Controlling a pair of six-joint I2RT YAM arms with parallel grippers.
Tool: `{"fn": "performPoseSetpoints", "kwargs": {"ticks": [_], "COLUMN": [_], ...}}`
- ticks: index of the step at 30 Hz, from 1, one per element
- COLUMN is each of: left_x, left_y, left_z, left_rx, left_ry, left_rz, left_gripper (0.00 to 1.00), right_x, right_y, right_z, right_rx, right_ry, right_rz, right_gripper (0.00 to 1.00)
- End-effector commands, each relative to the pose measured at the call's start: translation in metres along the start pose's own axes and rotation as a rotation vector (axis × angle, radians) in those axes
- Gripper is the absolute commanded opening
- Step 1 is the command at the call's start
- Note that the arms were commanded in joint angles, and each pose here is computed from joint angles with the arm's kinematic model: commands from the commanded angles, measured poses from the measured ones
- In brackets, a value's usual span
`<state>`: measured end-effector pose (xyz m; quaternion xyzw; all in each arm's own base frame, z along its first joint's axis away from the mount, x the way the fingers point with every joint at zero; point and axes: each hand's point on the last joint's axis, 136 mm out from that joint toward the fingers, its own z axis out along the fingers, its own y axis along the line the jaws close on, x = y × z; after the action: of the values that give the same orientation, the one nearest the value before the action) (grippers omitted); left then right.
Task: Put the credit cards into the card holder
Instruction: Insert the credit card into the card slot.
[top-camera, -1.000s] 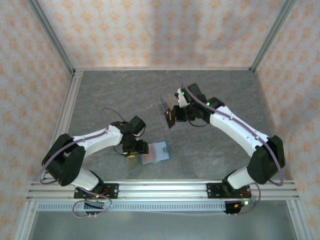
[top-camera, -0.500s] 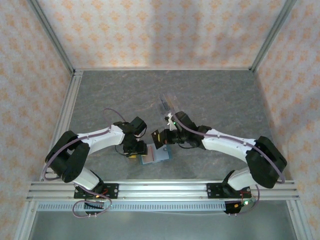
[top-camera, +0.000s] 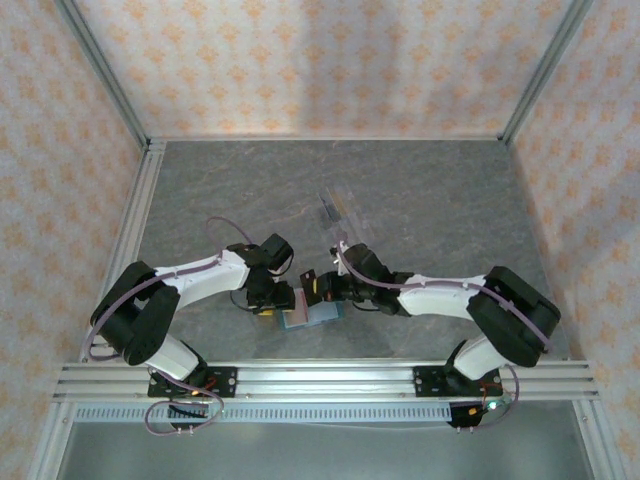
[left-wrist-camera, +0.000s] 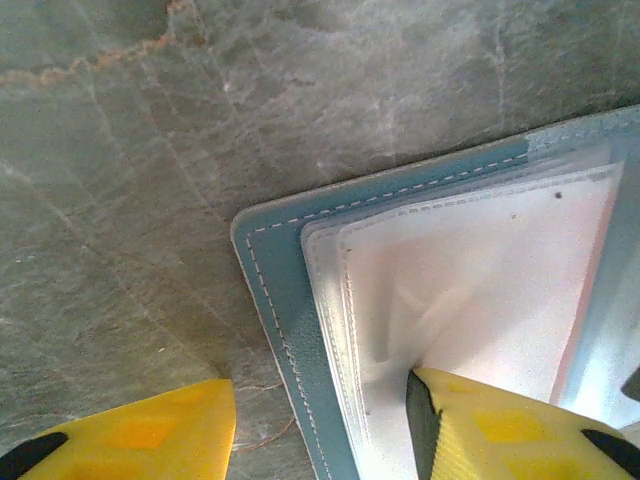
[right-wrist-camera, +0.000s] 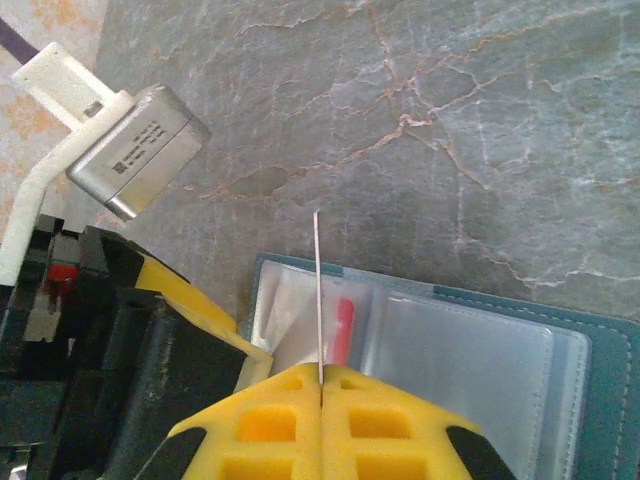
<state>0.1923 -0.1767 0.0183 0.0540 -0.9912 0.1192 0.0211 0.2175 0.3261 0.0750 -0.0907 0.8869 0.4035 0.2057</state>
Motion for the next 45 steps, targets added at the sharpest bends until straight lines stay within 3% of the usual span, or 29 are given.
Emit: {"fn": "performPoseSetpoints", "kwargs": {"ticks": [1,45], "left_x": [0.005,0.007], "left_y": [0.015,0.016], "left_z": [0.006,0.007], "left_rx": [-0.059,-0.053], "left_ry": [0.005,0.01], "left_rz": [0.0,0.008], "left_gripper": [0.49,0.49], "right_x": [-0.014,-0.003], "right_y": [0.005,0.001], "right_z": [0.0,0.02], "right_rx": [-0.048,-0.072], "right_ry": [-0.099,-0.059], "right_rz": [0.018,0.096], "right_gripper": [0.0,0.0]}}
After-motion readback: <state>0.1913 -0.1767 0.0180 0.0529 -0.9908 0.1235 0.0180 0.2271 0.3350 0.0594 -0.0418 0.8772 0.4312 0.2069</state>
